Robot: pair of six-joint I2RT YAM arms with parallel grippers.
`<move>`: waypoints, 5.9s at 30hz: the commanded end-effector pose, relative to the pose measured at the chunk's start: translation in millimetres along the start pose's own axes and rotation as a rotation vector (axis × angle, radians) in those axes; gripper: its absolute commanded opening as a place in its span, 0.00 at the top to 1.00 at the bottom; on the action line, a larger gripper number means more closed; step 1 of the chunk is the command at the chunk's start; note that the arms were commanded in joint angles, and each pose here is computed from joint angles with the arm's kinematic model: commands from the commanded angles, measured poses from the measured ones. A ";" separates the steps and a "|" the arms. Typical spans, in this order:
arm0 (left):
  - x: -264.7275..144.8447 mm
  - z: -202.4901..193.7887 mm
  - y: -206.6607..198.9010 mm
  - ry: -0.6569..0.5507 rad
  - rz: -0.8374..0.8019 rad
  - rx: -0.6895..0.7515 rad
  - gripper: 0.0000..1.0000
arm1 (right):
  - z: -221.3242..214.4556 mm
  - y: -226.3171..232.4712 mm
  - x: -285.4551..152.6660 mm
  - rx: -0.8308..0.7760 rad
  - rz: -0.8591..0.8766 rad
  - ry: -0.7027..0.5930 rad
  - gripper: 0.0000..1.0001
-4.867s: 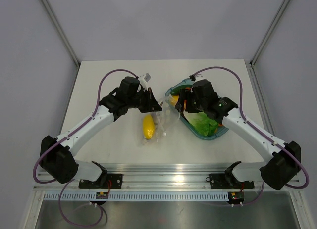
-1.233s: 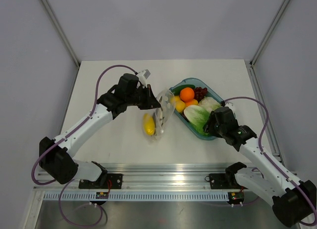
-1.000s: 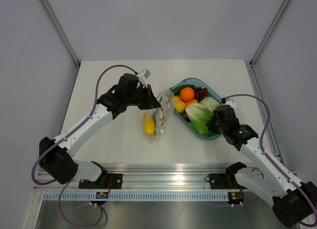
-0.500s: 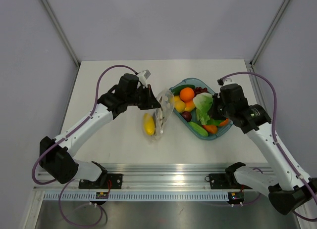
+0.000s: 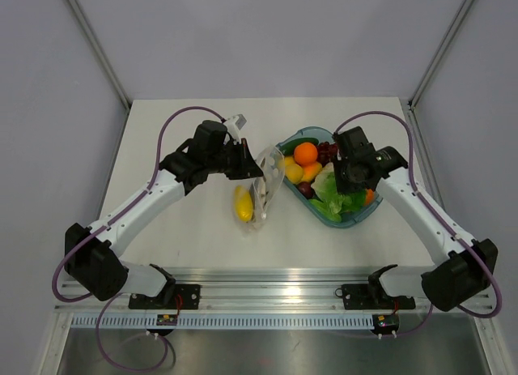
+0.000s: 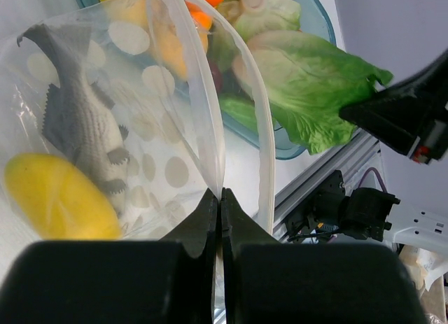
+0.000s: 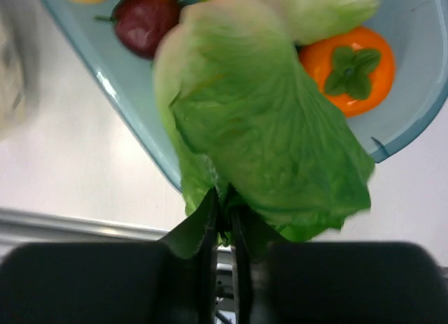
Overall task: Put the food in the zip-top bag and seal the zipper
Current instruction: Adjust the fake vegetable in the bin, then pick up the fake vegetable from the bin.
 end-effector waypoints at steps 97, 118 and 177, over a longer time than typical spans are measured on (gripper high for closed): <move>3.0 -11.1 3.4 0.003 -0.050 0.001 1.00 | 59.1 -67.7 -11.7 0.417 0.337 -0.311 1.00; -8.5 -17.8 4.4 -0.007 -0.038 0.013 1.00 | 165.2 -34.1 46.9 0.347 0.359 -0.296 1.00; -10.4 17.3 -17.5 -0.032 0.022 -0.006 1.00 | 123.2 -3.0 98.1 0.102 0.072 -0.357 0.05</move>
Point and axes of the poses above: each gripper's point midway between its finger pads, its own x axis out along the fingers, its own y axis along the line the jaws close on, z = x × y, the point moved 9 cm from there along -x, back along the fingers, and after that the axes turned 1 degree about x, right-handed, at the moved point
